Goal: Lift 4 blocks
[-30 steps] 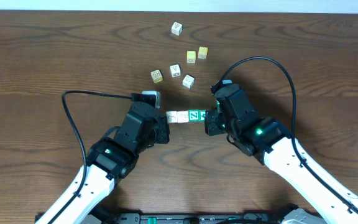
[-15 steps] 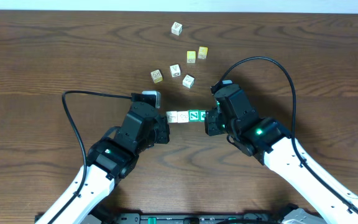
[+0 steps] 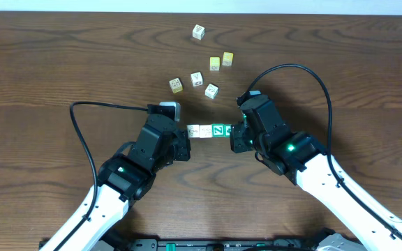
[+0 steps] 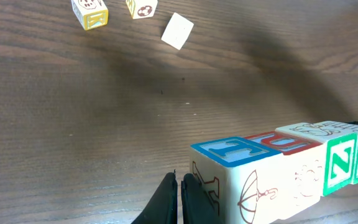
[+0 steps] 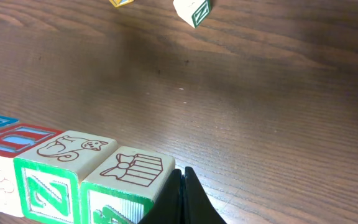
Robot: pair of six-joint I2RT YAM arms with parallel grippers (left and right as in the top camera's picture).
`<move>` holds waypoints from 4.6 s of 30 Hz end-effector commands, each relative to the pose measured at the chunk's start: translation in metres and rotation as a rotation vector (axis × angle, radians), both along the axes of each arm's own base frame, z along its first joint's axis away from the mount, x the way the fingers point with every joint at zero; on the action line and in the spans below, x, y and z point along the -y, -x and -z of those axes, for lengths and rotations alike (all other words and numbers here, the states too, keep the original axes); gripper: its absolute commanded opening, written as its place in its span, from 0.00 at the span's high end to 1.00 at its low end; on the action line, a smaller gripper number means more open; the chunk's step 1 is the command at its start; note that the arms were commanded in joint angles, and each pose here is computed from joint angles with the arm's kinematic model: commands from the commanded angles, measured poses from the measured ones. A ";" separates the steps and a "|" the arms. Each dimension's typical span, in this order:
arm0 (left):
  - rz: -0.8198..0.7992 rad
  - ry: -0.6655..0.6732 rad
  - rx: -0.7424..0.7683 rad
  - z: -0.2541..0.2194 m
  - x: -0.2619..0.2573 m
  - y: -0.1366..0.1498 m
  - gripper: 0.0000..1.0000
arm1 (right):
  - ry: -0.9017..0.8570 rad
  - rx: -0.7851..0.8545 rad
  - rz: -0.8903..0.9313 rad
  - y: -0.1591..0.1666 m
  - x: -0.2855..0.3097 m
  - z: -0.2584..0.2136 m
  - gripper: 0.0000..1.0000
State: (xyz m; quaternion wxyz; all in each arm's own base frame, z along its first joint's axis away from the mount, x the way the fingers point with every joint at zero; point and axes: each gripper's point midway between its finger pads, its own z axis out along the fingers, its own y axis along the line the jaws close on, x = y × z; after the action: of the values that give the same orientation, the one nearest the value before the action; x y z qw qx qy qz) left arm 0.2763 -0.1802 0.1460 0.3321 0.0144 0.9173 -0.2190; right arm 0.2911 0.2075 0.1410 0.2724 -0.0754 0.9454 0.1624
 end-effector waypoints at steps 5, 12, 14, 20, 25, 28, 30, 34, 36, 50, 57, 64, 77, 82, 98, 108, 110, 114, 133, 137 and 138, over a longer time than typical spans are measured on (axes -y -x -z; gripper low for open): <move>0.168 0.141 0.013 -0.033 0.046 0.011 0.93 | -0.175 -0.055 -0.229 0.032 -0.060 -0.023 0.99; 0.167 0.131 -0.004 -0.027 0.047 0.010 0.93 | -0.161 -0.072 -0.225 0.030 -0.060 -0.014 0.99; 0.167 0.131 -0.005 -0.026 0.047 0.010 0.93 | -0.157 -0.078 -0.224 0.029 -0.061 -0.011 0.99; 0.167 0.130 -0.007 -0.026 0.047 0.010 0.93 | -0.160 -0.072 -0.232 0.029 -0.065 -0.011 0.99; 0.166 0.121 -0.023 -0.020 0.047 0.010 0.93 | -0.163 -0.067 -0.231 0.028 -0.065 -0.011 0.99; 0.162 0.118 -0.036 -0.015 0.048 0.009 0.93 | -0.155 -0.063 -0.225 0.027 -0.064 -0.011 0.99; 0.161 0.118 -0.038 -0.015 0.048 0.008 0.93 | -0.154 -0.061 -0.223 0.026 -0.064 -0.011 0.99; 0.161 0.119 -0.035 -0.014 0.049 0.007 0.93 | -0.151 -0.065 -0.223 0.025 -0.065 -0.008 0.99; 0.161 0.120 -0.035 -0.014 0.049 0.006 0.93 | -0.144 -0.077 -0.222 0.025 -0.065 -0.003 0.99; 0.160 0.113 -0.047 -0.009 0.050 0.006 0.93 | -0.142 -0.085 -0.269 0.031 -0.083 0.008 0.99; 0.161 0.114 -0.045 -0.009 0.051 0.005 0.93 | -0.140 -0.087 -0.268 0.031 -0.083 0.009 0.99; 0.161 0.115 -0.044 -0.009 0.051 0.004 0.93 | -0.131 -0.100 -0.267 0.031 -0.083 0.013 0.99; 0.176 0.106 -0.066 0.001 0.058 0.005 0.93 | -0.109 -0.131 -0.264 0.031 -0.083 0.028 0.99; 0.205 0.111 -0.059 0.004 0.070 0.006 0.93 | -0.106 -0.134 -0.263 0.031 -0.083 0.029 0.99; 0.212 0.108 -0.066 0.009 0.074 0.006 0.93 | -0.091 -0.127 -0.251 0.029 -0.081 0.031 0.99; 0.212 0.108 -0.066 0.009 0.074 0.006 0.93 | -0.079 -0.144 -0.249 0.029 -0.081 0.039 0.99; 0.212 0.109 -0.065 0.009 0.074 0.006 0.93 | -0.090 -0.144 -0.256 0.029 -0.083 0.037 0.99; 0.212 0.109 -0.065 0.009 0.074 0.006 0.93 | -0.104 -0.134 -0.262 0.028 -0.086 0.035 0.99; 0.214 0.114 -0.061 0.008 0.075 0.005 0.93 | -0.110 -0.147 -0.260 0.030 -0.086 0.035 0.99; 0.218 0.116 -0.063 0.008 0.076 0.006 0.93 | -0.118 -0.164 -0.271 0.034 -0.087 0.036 0.99; 0.218 0.116 -0.063 0.008 0.076 0.006 0.93 | -0.120 -0.168 -0.271 0.034 -0.087 0.036 0.99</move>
State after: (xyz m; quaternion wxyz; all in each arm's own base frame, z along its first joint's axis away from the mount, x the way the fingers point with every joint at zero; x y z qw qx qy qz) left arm 0.2895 -0.1831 0.0930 0.2933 0.0038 0.9424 -0.1607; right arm 0.3102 0.2113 0.0889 0.2549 -0.0746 0.9595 0.0936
